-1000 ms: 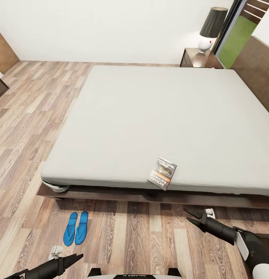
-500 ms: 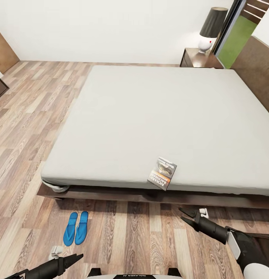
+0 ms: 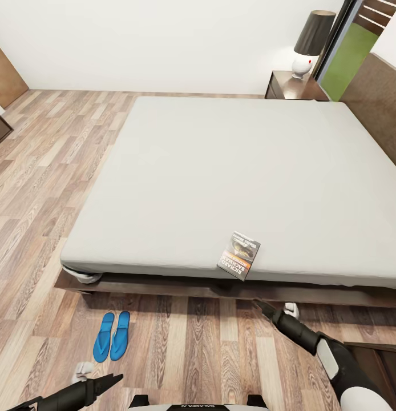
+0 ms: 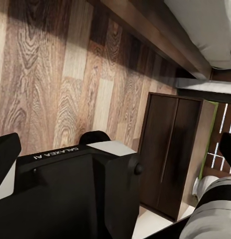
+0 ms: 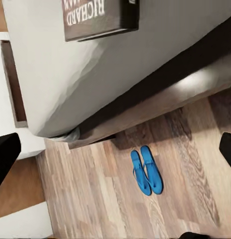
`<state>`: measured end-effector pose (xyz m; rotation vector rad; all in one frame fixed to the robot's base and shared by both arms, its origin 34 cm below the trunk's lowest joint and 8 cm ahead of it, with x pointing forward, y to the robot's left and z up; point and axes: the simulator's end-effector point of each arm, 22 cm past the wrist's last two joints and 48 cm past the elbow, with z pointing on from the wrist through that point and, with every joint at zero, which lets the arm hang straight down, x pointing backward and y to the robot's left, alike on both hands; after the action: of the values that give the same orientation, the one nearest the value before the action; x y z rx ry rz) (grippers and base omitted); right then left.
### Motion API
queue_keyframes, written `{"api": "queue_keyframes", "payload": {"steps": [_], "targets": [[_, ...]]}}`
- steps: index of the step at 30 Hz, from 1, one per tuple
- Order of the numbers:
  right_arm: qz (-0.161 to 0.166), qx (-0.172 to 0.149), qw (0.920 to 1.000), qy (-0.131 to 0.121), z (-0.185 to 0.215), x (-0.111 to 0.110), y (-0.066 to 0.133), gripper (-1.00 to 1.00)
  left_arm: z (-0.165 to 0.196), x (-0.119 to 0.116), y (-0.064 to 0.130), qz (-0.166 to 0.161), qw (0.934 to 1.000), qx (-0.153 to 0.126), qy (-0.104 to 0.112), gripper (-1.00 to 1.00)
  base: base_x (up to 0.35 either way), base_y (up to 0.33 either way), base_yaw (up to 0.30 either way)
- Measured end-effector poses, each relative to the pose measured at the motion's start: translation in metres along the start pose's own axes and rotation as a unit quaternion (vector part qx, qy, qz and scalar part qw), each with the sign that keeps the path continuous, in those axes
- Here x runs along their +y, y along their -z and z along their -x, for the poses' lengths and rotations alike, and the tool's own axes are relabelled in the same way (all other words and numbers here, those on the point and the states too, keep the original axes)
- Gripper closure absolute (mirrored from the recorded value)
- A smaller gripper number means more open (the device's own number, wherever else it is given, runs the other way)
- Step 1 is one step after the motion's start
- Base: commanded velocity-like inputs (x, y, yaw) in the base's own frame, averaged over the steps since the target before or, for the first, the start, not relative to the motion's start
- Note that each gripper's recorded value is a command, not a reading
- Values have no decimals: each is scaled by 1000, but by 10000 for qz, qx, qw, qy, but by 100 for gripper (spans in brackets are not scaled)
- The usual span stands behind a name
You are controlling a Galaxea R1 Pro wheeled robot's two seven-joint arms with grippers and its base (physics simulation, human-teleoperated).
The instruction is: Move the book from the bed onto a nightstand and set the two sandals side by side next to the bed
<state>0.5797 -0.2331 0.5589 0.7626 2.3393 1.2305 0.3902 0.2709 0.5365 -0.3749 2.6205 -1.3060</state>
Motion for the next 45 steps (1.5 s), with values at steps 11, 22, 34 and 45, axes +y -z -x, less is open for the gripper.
{"api": "queue_keyframes", "payload": {"steps": [11,22,34,45], "targets": [[484,-851,9936,-564,35,19,2,-100,-1,-2,-3,-29,10000,1,11,-100,0,0,0],[670,-815,9914,-769,17,33,-15,-100,-1,-2,-3,-30,10000,1,11,-100,0,0,0],[886,-752,9885,-964,-4,53,-36,-100,-1,-2,-3,-31,10000,1,11,-100,0,0,0],[1310,-1459,9702,-1424,31,64,-24,-100,-1,-2,-3,-31,10000,1,11,-100,0,0,0]]}}
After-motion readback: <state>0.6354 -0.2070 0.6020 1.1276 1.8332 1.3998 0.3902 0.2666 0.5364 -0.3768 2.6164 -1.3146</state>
